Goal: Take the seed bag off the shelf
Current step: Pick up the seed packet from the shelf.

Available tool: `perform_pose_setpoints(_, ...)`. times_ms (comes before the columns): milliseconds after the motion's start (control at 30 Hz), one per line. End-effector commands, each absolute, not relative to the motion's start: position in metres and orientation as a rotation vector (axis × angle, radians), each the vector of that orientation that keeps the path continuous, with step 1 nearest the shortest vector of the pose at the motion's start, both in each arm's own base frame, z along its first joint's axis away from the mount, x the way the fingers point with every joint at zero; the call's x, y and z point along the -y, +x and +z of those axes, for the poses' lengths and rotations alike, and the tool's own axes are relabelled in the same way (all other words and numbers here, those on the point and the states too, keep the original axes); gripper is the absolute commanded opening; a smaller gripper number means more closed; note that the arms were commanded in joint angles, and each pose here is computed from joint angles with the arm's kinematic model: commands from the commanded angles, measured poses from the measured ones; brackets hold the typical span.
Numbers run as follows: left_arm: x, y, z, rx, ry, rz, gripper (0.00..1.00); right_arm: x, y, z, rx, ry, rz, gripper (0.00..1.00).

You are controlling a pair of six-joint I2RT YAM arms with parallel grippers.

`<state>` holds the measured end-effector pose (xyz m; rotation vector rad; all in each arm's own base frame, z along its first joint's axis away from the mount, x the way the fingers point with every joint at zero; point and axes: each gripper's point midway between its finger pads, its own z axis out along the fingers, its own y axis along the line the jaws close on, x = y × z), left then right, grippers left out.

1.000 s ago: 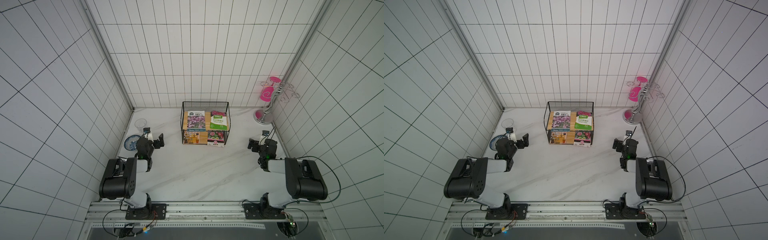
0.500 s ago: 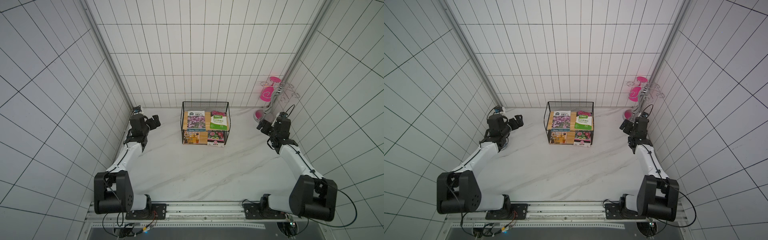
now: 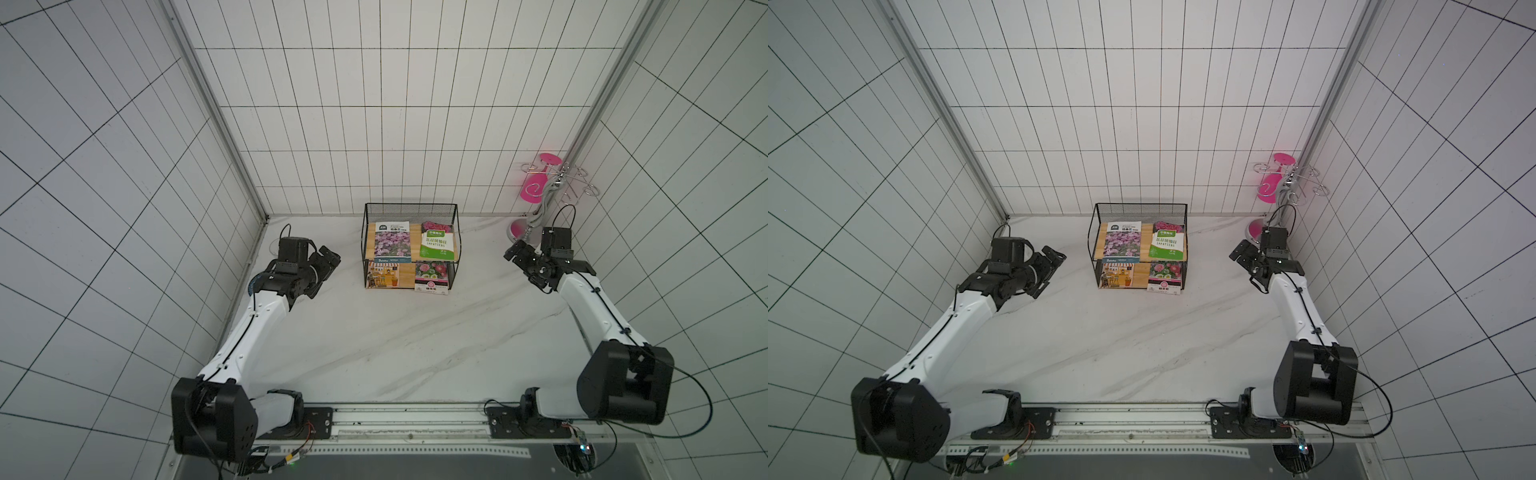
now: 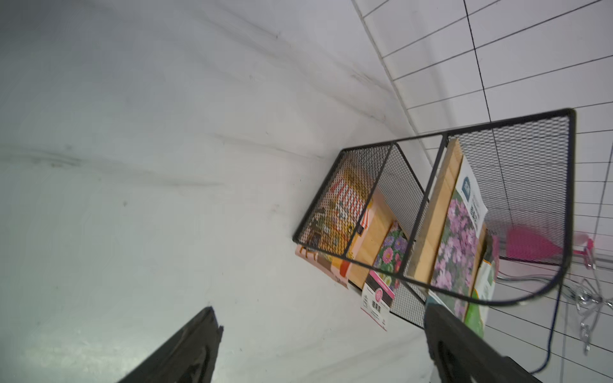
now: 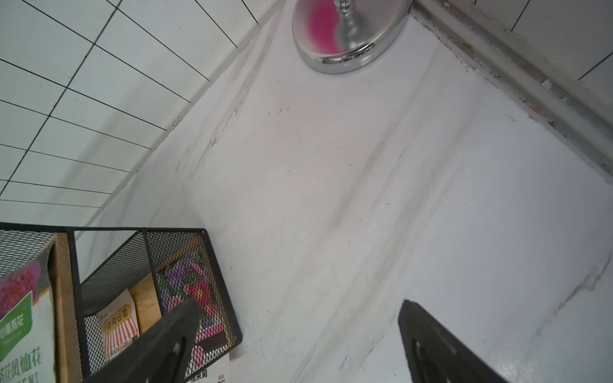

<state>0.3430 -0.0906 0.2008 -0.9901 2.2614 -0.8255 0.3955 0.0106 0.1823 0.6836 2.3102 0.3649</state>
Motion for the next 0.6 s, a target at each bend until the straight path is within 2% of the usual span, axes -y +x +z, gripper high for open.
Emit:
perform_pose_setpoints(0, 0.118, 0.337, 0.212, -2.171, -1.158, -0.965, 0.98, -0.019, 0.390, 0.192, -2.293, 0.682, 0.421, 0.98)
perform_pose_setpoints(167, 0.170, 0.345, 0.229, -2.064, -1.099, -1.081, 0.98, -0.025, 0.389, 0.187, -2.309, 0.674, 0.458, 0.98)
perform_pose_setpoints(367, 0.209, 0.377, 0.217, -2.036, -1.039, -1.130, 0.97, -0.026, 0.388, 0.180, -2.289, 0.712, 0.490, 0.99)
perform_pose_setpoints(567, 0.234, 0.398, 0.207, -2.023, -0.970, -1.150, 0.90, -0.030, 0.383, 0.180, -2.291, 0.699, 0.508, 0.99)
